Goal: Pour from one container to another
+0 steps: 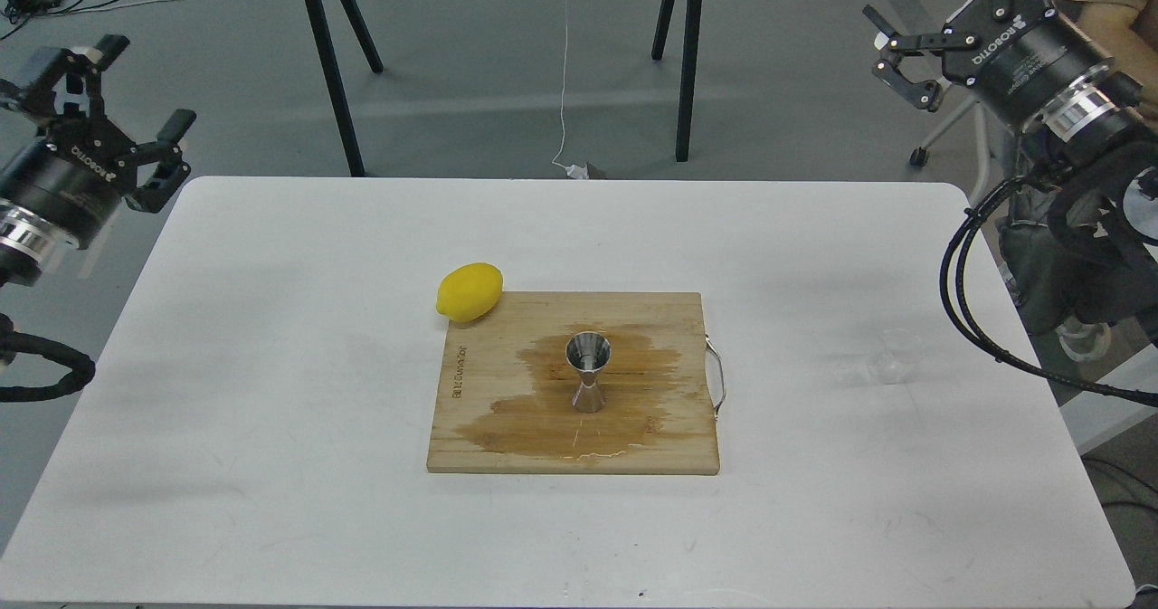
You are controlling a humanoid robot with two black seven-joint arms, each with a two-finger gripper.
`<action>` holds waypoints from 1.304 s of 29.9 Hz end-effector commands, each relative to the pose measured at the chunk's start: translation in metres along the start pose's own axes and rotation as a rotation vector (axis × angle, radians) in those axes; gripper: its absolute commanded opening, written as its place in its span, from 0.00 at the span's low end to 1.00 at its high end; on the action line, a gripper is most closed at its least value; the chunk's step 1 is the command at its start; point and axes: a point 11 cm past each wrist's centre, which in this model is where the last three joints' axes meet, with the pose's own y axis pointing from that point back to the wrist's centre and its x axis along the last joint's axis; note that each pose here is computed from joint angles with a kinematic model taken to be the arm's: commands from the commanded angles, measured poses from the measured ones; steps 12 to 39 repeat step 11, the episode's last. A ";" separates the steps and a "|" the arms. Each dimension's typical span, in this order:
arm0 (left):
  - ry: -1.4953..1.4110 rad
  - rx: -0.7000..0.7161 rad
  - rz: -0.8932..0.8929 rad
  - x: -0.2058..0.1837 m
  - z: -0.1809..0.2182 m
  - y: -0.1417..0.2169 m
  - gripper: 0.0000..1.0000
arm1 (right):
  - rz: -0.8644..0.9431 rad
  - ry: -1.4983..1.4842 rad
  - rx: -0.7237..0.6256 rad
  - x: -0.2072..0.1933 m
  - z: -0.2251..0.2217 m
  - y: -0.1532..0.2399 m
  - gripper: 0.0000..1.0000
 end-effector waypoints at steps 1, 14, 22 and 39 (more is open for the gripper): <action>-0.037 -0.042 0.005 0.009 0.030 -0.001 0.92 | 0.014 0.004 -0.001 0.010 0.000 0.007 1.00; -0.039 -0.040 -0.006 0.005 0.029 -0.003 0.92 | 0.062 -0.034 0.049 0.027 -0.001 0.011 1.00; -0.039 -0.040 -0.006 0.005 0.029 -0.003 0.92 | 0.062 -0.034 0.049 0.027 -0.001 0.011 1.00; -0.039 -0.040 -0.006 0.005 0.029 -0.003 0.92 | 0.062 -0.034 0.049 0.027 -0.001 0.011 1.00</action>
